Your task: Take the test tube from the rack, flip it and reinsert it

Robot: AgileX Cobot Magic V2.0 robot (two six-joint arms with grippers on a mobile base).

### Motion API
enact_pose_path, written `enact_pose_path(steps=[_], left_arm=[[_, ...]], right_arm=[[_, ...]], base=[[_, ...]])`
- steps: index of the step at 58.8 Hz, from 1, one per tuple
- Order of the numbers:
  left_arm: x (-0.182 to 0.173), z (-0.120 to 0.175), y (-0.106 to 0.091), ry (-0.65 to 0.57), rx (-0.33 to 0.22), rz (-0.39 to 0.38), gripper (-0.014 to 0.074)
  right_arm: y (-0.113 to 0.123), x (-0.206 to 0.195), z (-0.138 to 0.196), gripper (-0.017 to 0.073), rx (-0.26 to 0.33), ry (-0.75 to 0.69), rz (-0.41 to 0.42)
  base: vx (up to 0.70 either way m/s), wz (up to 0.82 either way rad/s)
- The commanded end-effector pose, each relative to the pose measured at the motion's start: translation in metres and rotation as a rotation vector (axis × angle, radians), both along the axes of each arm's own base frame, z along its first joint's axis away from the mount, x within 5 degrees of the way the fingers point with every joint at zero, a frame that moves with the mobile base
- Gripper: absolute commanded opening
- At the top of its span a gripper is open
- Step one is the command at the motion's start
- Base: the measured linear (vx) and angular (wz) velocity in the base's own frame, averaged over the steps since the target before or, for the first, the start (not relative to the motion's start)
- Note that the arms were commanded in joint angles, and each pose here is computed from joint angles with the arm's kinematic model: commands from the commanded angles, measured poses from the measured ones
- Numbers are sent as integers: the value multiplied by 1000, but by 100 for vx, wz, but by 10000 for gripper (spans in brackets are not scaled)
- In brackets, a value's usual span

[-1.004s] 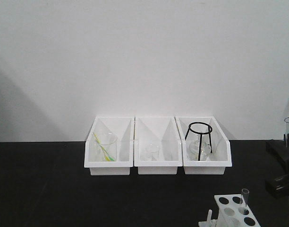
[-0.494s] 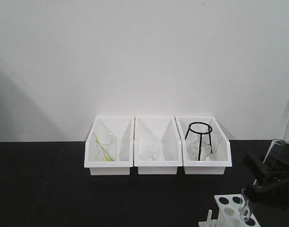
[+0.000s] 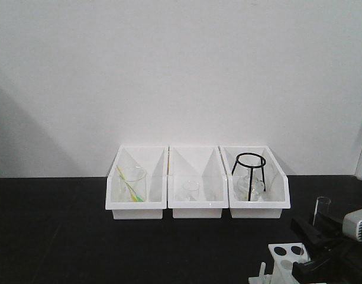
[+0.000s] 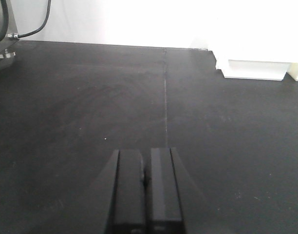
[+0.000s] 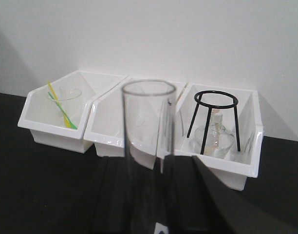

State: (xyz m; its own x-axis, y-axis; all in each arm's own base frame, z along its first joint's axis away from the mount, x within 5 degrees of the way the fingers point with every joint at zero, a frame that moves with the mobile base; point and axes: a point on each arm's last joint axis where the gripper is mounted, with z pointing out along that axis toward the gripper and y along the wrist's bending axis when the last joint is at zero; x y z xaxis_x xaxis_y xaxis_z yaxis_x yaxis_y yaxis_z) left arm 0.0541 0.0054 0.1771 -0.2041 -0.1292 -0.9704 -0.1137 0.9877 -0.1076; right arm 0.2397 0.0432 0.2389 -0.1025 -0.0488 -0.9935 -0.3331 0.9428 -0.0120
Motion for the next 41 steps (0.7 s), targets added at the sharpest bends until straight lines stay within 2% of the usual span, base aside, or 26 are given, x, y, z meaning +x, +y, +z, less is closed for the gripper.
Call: enact_pose_path(steps=[1,8,14,24,29,41], left_arm=[[1,8,-1,-98,4,-12,-6],[1,8,-1,-98,4,-12,-6],[1,8,-1,-98,4,-12,-6],[1,8,-1,-98,4,-12,-6],[1,8,-1,-98,4,-12,-6],[1,8,-1,-98,4,-12,-6]], right_arm=[[3,5,17,-9,31,-152,34],[3,11,12,-9,59,-157,25],[3,11,9,-9,27,-163,24],[-2,-3,-5,-9,85,-160,-13],[-4,-10,-13,-9,59,-166,-28],[-3,-10,-20,-9,46,-137,-22]], base=[[0,0],[0,0],[0,0],[0,0],[0,0],[0,0]])
